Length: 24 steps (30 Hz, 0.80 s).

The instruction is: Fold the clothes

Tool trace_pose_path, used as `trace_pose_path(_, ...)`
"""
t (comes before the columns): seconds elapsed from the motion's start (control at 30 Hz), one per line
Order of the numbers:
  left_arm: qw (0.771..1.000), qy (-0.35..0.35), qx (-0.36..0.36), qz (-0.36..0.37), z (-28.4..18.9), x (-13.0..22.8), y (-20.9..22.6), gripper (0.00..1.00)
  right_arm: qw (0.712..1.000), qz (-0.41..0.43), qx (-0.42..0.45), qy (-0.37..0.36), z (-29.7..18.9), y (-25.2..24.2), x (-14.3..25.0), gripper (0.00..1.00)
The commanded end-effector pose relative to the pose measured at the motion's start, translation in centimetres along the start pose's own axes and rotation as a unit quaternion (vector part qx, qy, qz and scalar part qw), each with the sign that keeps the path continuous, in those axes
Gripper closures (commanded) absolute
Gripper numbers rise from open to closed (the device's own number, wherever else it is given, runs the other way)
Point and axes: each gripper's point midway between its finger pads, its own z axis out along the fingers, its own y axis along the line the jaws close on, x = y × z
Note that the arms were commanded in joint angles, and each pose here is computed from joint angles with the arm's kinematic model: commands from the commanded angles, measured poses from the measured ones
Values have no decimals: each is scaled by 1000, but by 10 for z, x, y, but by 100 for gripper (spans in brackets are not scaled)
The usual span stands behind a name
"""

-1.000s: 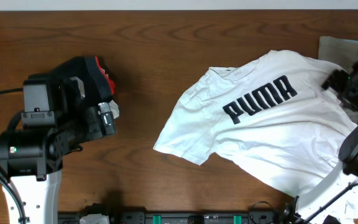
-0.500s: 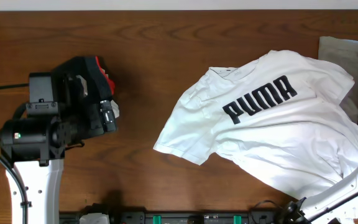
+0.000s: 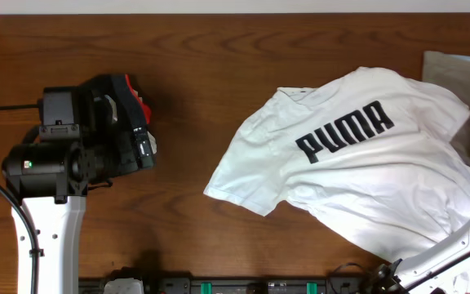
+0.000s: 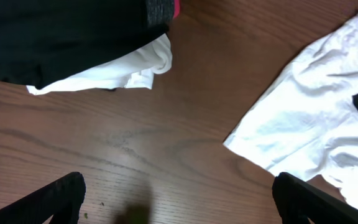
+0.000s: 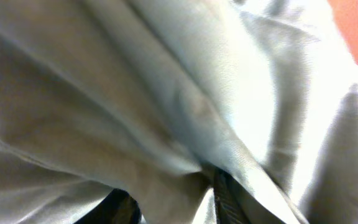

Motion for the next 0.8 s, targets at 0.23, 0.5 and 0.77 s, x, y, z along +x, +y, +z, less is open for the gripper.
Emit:
trace_pose_path(0.23, 995, 7, 65, 81, -3, 3, -26, 2, 986, 27, -161, -21, -71, 29, -55, 44)
trace_pose_path(0.5, 969, 60, 114, 209, 23, 25, -75, 2, 913, -38, -406, 18, -148, 99, -38, 39)
trace_pose_path(0.77, 952, 114, 114, 261, 101, 23, -115, 2, 851, -135, -506, -26, -227, 124, -16, 38)
